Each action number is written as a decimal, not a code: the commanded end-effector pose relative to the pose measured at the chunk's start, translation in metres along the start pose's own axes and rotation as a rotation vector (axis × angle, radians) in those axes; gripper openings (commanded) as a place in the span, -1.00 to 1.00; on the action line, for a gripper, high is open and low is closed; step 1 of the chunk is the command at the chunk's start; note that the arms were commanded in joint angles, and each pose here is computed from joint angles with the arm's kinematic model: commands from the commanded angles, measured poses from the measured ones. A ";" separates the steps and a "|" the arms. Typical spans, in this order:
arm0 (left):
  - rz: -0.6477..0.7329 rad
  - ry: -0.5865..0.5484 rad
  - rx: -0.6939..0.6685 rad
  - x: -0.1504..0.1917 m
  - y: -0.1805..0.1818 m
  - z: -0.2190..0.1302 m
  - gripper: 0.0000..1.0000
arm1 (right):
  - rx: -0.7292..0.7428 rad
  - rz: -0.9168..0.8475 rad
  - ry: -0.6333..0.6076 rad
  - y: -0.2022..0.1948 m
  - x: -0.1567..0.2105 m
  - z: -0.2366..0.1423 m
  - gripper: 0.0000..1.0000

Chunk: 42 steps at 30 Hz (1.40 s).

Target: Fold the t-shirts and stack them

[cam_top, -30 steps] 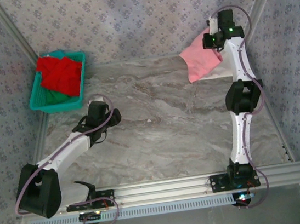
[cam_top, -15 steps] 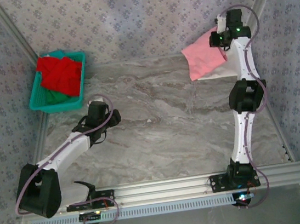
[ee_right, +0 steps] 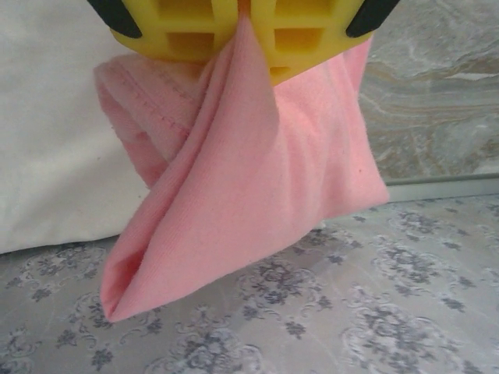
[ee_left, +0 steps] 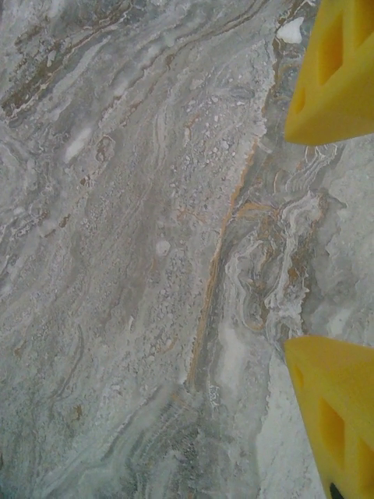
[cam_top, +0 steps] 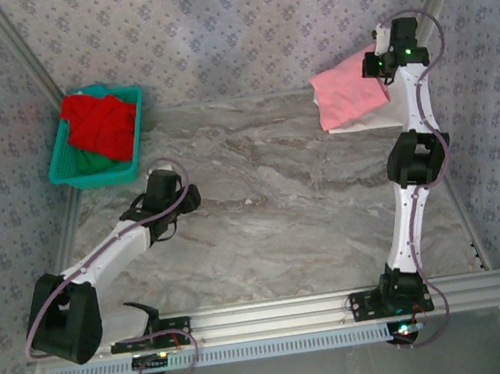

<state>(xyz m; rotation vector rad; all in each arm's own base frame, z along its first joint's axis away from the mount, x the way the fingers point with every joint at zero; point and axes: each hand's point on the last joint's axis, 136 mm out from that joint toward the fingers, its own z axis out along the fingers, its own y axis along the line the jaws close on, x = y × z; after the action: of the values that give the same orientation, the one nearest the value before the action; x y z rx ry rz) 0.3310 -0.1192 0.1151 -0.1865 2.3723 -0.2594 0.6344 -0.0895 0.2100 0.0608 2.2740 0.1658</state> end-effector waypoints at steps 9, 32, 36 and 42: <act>0.019 -0.045 -0.031 -0.018 0.004 -0.015 0.31 | 0.071 -0.006 -0.018 -0.058 0.016 0.035 -1.00; -0.047 -0.290 -0.060 -0.059 0.043 -0.054 0.95 | 0.122 0.079 -0.222 -0.055 -0.007 -0.065 0.38; 0.007 -0.425 -0.067 -0.076 0.050 -0.063 0.99 | 0.132 0.169 -0.269 -0.027 0.030 -0.104 0.50; 0.062 -0.598 -0.202 -0.090 0.084 -0.062 0.99 | 0.185 0.046 -0.266 0.046 0.117 -0.140 0.85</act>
<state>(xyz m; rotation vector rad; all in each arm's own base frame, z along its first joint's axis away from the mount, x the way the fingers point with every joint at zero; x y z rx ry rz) 0.3365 -0.0293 0.1707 -0.2532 1.9649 -0.0284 0.4683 -0.0698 0.2287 0.2563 2.0647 0.0370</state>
